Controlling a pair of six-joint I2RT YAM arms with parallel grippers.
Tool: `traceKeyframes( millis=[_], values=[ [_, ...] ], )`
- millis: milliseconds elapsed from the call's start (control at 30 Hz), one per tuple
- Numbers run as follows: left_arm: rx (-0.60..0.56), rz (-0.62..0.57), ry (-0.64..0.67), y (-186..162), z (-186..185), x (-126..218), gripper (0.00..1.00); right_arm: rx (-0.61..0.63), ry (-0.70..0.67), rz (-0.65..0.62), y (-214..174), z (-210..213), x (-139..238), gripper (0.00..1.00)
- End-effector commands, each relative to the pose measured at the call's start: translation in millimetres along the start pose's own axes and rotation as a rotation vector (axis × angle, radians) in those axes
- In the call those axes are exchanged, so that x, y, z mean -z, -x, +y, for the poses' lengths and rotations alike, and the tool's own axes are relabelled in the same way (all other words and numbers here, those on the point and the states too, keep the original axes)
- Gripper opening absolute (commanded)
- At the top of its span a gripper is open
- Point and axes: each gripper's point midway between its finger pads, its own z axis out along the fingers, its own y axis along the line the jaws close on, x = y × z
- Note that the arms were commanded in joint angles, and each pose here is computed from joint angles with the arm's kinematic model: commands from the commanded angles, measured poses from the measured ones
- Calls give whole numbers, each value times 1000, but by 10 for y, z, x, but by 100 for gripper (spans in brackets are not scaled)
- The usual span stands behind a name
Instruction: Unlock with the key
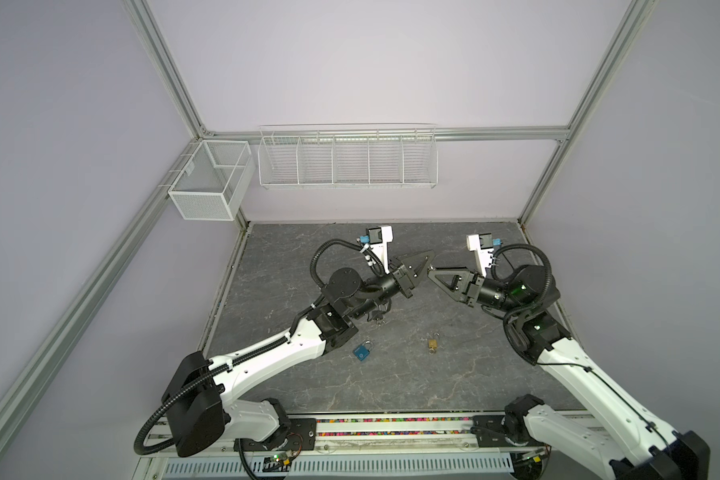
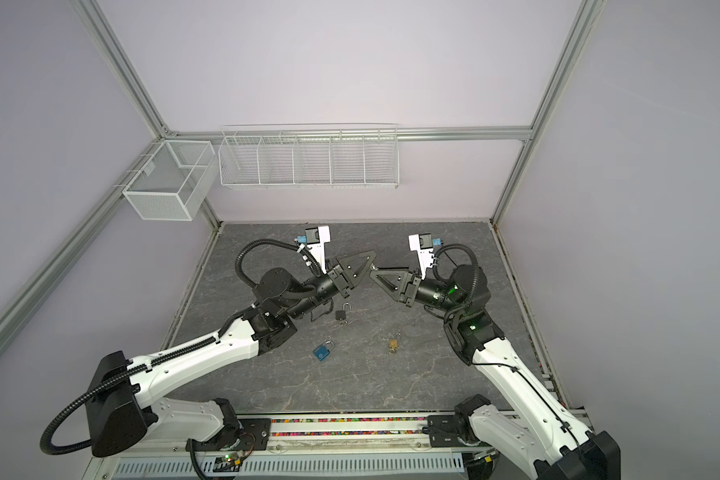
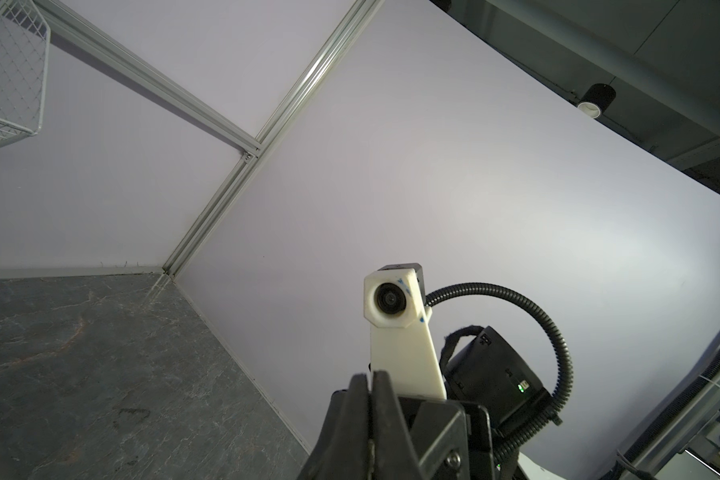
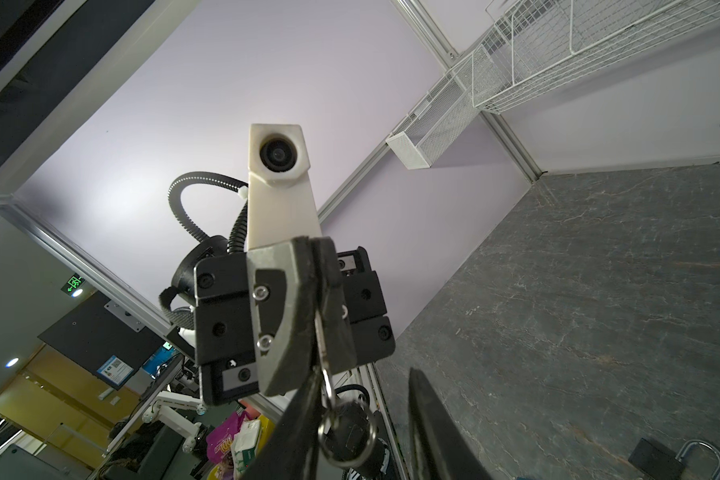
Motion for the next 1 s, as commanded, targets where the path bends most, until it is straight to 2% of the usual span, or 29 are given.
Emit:
traceKeyframes(
  millis=[0, 433, 733, 967],
  values=[
    [1, -36, -47, 130, -152, -43, 0, 25, 56, -21, 85, 165, -7, 35],
    [-9, -43, -33, 141, -135, -18, 0, 10, 71, -29, 92, 177, -17, 20],
    [-20, -51, -18, 146, -100, -27, 0, -17, 80, 12, 49, 154, -79, 20],
    [-34, -51, -4, 162, -89, -33, 0, 11, 62, -4, 88, 178, -65, 8]
  ],
)
